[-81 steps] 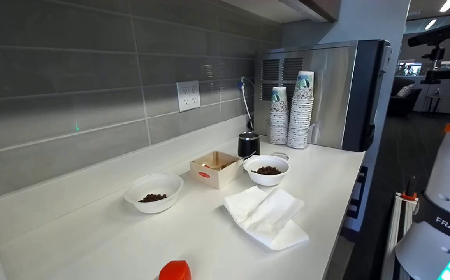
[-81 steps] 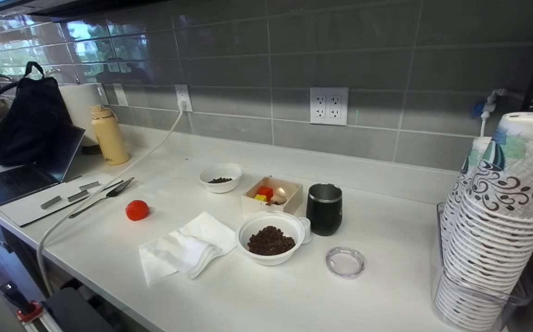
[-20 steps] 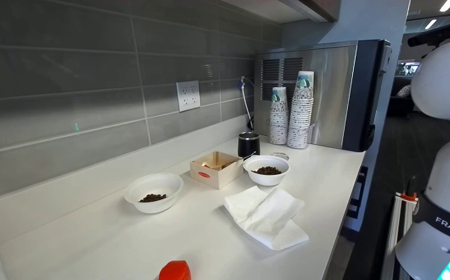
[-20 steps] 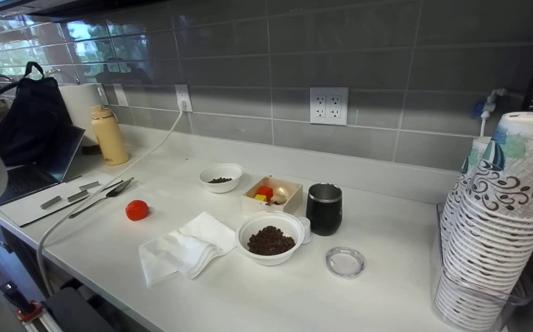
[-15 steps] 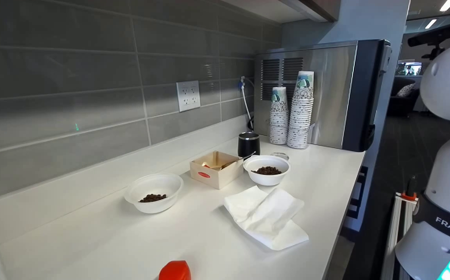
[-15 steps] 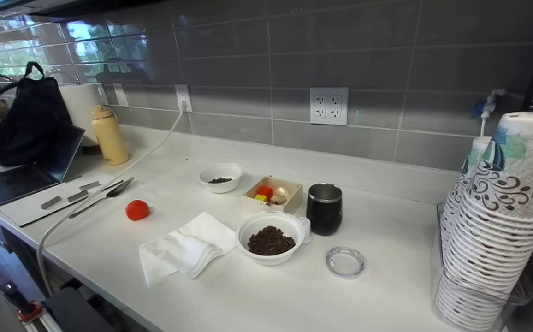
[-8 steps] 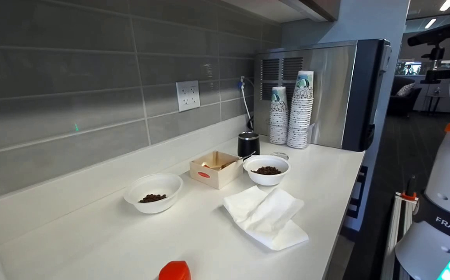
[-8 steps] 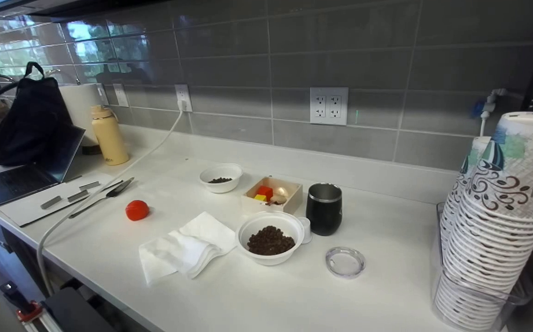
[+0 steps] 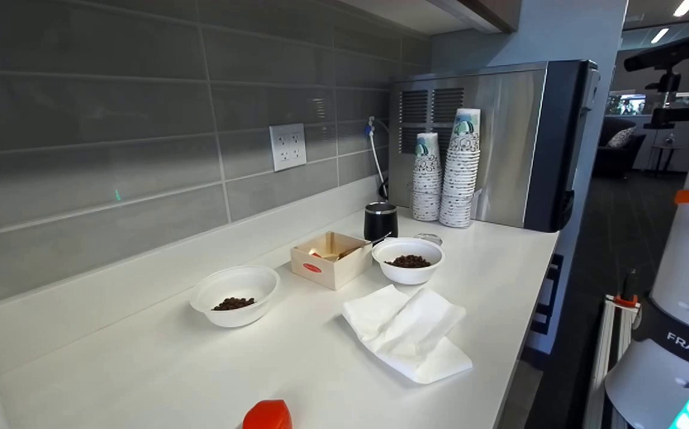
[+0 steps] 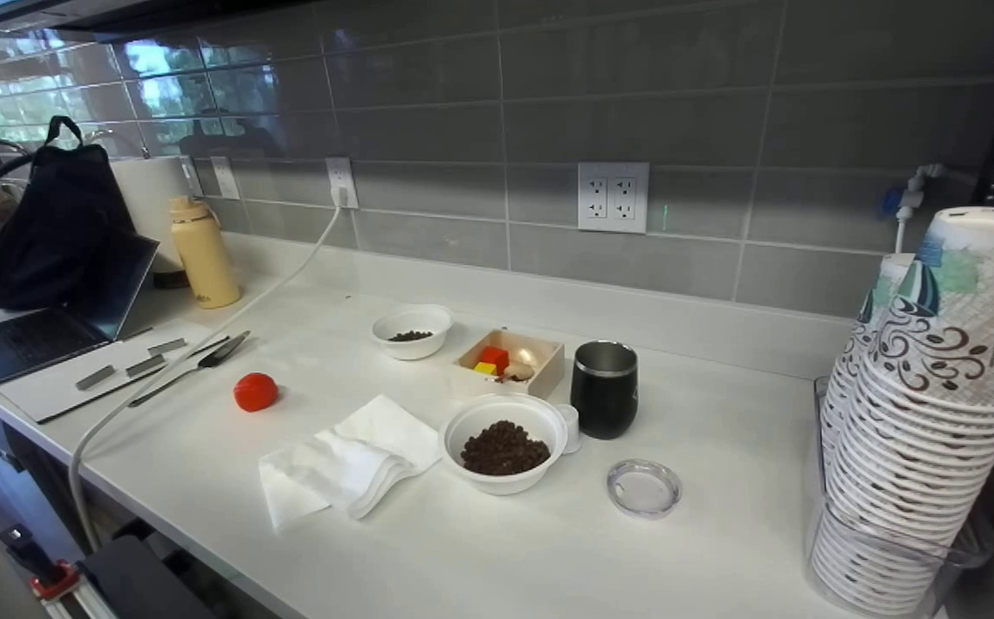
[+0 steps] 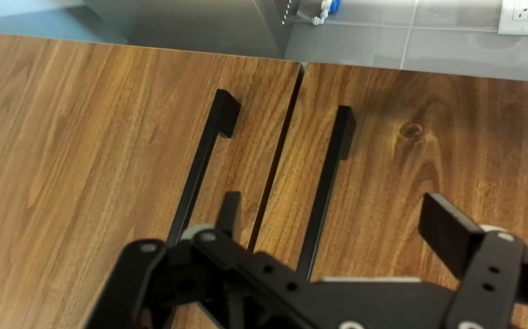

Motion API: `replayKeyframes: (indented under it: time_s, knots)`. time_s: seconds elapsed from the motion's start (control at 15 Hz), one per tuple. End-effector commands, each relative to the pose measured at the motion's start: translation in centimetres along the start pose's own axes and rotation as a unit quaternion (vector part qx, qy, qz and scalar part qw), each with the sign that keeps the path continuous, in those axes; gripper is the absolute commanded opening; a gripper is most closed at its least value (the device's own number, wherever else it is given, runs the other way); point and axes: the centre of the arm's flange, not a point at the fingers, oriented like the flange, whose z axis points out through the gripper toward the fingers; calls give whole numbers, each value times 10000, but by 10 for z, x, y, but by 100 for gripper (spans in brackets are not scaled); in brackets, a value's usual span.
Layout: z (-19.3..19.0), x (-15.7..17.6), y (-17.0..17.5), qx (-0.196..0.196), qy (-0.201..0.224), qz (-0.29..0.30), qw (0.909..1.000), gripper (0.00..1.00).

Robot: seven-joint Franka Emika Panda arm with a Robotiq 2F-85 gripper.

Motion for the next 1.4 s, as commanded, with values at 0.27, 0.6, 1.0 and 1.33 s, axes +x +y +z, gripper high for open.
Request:
replayKeyframes:
  time_s: [0.27, 0.6, 1.0, 1.33]
  knots:
    - [42, 36, 3, 54, -14, -146, 9999, 100]
    - [69, 56, 4, 14, -48, -173, 9998, 100]
    - [95, 67, 18, -185, -201, -96, 9996, 100]
    - [88, 59, 35, -463, -277, 82, 9985, 100]
